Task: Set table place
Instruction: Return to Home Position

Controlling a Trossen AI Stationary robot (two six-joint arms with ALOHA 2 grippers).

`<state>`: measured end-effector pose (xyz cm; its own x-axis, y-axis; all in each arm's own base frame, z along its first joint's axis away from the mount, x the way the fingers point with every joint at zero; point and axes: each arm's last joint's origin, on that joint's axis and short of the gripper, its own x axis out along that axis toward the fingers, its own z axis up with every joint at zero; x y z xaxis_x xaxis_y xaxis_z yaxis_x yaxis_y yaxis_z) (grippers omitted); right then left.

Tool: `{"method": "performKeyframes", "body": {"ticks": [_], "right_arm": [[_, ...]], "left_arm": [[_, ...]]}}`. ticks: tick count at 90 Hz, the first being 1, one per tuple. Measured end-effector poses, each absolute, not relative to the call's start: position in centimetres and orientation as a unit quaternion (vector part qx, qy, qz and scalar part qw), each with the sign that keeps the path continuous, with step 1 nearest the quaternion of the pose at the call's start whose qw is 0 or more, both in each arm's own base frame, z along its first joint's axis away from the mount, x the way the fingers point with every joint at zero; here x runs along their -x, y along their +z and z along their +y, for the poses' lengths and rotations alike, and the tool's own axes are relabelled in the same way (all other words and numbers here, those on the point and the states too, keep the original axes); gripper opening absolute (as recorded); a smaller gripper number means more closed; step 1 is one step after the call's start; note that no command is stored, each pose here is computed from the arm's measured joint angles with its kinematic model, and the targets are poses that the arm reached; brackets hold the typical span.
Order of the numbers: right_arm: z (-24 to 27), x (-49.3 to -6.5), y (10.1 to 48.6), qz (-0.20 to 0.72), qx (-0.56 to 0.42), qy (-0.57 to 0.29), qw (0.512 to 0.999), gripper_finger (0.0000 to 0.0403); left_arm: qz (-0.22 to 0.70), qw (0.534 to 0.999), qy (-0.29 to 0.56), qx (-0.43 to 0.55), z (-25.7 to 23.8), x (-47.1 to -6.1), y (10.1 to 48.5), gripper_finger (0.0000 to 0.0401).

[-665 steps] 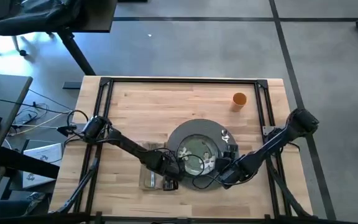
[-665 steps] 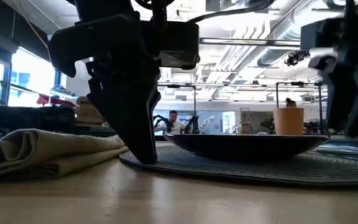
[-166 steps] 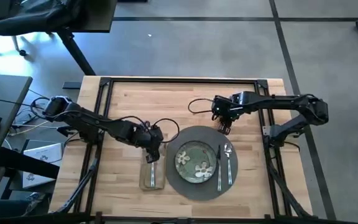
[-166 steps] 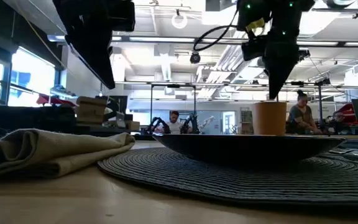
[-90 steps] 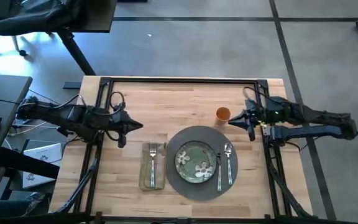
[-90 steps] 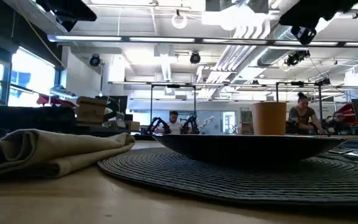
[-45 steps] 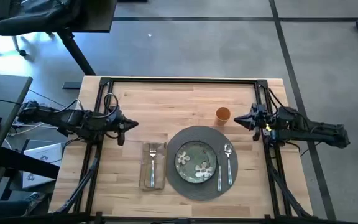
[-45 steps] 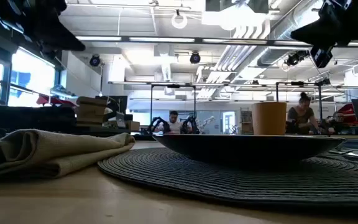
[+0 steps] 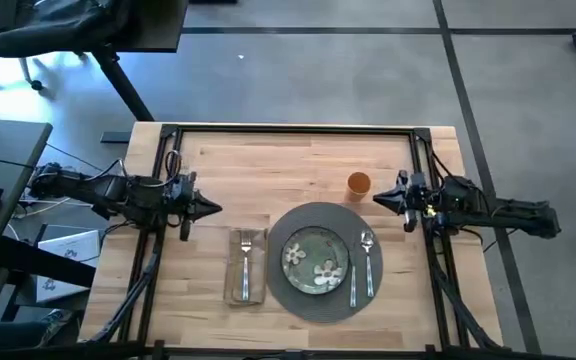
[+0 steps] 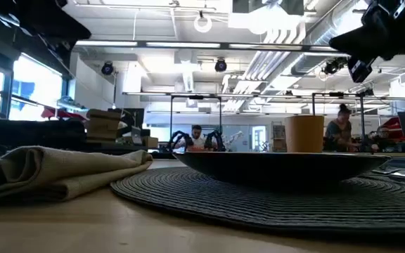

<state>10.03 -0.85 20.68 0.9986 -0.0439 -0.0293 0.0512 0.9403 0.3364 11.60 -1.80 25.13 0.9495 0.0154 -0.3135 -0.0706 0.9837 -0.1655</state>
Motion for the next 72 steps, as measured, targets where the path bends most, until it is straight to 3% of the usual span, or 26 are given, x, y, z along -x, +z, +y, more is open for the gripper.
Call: {"method": "performKeyframes", "body": {"ticks": [23, 51, 72], "right_arm": [[-0.8, -10.0, 18.5, -0.038, -0.174, -0.002, 0.984, 0.0], [-0.8, -9.7, 18.1, -0.068, -0.171, 0.001, 0.983, 0.0], [-0.7, -9.6, 18.0, -0.073, -0.162, 0.002, 0.984, 0.0]], "left_arm": [[0.103, 0.99, -0.044, 0.087, -1.9, -10.6, 25.5, 0.0], [0.026, 0.992, -0.056, 0.111, -1.9, -10.3, 20.6, 0.0], [-0.022, 0.992, -0.045, 0.112, -1.5, -9.0, 19.1, 0.0]]}}
